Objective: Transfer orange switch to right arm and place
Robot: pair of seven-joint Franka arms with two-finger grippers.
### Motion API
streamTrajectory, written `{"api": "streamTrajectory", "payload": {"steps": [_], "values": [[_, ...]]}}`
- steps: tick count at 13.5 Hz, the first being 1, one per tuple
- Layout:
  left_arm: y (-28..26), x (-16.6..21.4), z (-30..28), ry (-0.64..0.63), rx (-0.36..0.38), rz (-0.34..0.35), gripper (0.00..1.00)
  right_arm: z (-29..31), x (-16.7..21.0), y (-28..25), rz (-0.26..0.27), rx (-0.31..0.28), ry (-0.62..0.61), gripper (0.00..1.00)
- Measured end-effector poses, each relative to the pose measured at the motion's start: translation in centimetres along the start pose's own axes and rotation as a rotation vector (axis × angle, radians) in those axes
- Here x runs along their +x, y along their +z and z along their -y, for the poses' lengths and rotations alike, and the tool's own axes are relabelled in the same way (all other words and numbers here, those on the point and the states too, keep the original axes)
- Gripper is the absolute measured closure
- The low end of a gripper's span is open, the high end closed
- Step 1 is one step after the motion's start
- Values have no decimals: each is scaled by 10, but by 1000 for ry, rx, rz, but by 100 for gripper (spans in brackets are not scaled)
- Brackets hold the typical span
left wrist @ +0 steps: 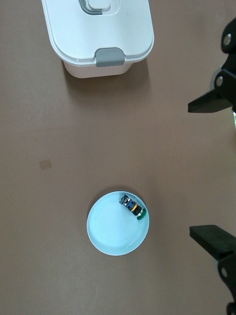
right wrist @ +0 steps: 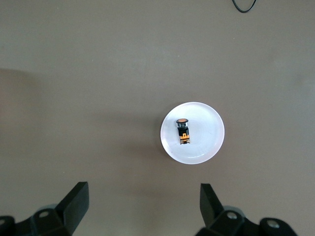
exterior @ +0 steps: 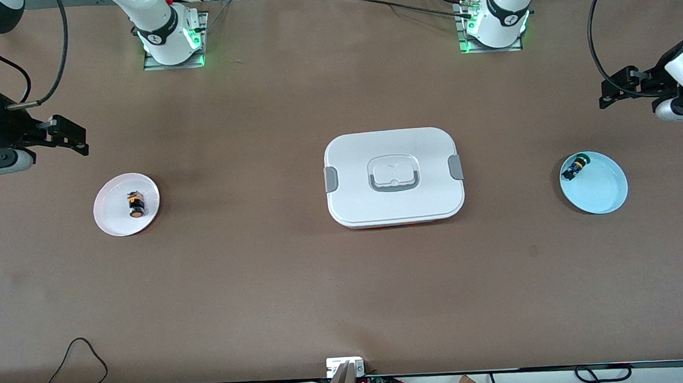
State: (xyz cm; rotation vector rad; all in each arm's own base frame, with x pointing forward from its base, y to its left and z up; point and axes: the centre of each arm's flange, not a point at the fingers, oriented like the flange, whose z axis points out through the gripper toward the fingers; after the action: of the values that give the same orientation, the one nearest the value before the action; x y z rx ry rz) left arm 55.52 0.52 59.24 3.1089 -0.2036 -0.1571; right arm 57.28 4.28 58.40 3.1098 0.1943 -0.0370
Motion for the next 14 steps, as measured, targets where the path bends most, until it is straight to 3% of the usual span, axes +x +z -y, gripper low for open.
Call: {"api": "streamTrajectory", "payload": {"steps": [14], "values": [[0, 0, 0, 0, 0, 0, 0, -3, 4, 9, 17, 2, -74, 0]]}}
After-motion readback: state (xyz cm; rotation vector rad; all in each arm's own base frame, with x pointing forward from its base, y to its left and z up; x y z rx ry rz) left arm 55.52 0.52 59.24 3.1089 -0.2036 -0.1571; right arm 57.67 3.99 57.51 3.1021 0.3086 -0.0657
